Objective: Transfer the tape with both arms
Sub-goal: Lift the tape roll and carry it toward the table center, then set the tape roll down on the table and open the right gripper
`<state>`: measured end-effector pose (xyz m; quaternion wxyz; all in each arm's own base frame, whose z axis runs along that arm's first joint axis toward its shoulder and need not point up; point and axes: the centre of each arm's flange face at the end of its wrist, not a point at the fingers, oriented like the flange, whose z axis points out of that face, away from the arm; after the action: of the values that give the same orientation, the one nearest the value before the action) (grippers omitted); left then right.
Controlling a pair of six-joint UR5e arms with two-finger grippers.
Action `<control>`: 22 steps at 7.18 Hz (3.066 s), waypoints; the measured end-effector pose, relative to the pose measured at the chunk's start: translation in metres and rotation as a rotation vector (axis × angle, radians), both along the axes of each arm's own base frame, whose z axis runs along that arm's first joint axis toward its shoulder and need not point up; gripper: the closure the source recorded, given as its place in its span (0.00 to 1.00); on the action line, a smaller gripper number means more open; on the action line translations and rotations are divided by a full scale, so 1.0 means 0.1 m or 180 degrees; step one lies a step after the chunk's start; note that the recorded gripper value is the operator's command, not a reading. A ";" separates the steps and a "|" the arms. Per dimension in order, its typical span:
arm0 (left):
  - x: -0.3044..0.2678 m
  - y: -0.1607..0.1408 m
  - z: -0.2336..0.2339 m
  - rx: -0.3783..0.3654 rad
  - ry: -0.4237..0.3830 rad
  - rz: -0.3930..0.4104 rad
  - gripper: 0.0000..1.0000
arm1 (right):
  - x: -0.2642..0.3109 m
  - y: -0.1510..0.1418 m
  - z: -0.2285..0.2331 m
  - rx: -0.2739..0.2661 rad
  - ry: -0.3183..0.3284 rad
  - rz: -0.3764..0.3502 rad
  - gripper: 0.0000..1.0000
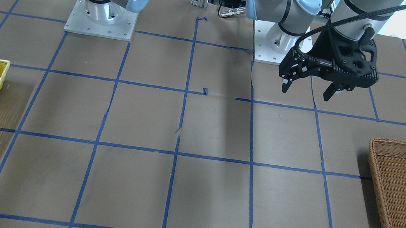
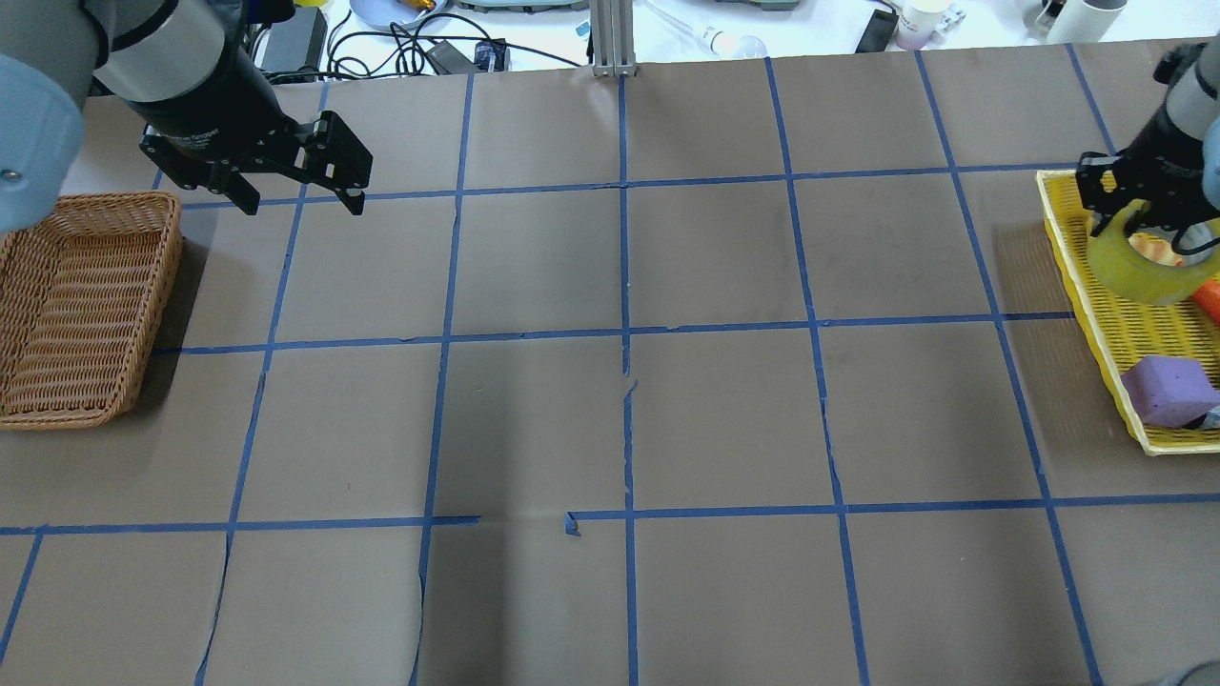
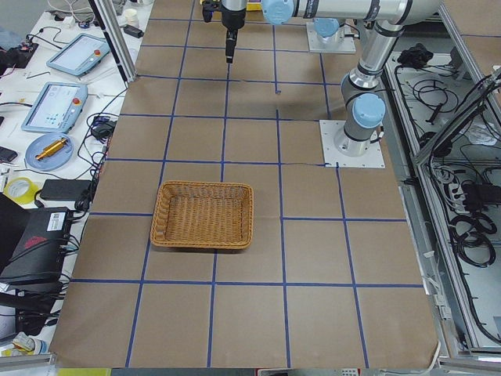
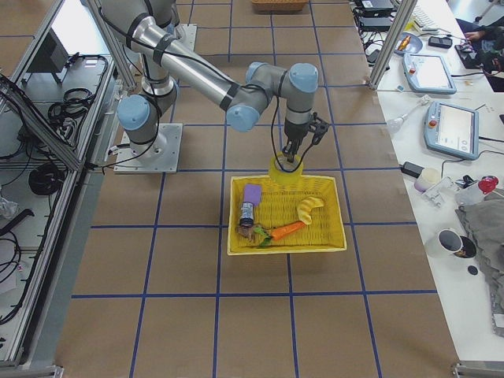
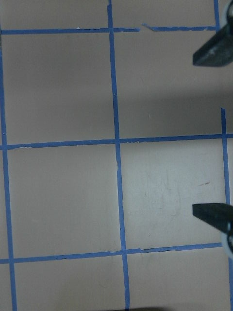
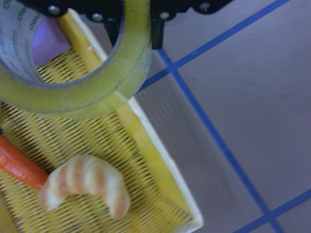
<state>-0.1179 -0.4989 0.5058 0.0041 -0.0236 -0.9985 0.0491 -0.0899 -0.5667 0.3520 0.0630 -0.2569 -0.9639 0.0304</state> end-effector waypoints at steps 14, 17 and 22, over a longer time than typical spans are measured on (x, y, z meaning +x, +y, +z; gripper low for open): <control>0.06 -0.03 0.06 -0.0040 0.0004 0.0013 0.00 | 4.49 0.24 -1.27 0.0103 -0.1157 0.0041 0.28; 0.07 -0.03 0.07 -0.0047 0.0002 0.0010 0.00 | 4.60 0.30 -1.19 -0.0047 -0.1071 0.0033 0.00; 0.02 -0.09 -0.14 0.0086 0.0005 0.0011 0.00 | 3.11 -0.01 -0.07 -0.0413 -0.0431 0.0415 0.00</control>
<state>-0.1159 -0.5076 0.4917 0.0051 -0.0218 -0.9991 0.0356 0.2213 -0.5673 0.3452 -0.0212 -0.1987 -0.9766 0.0794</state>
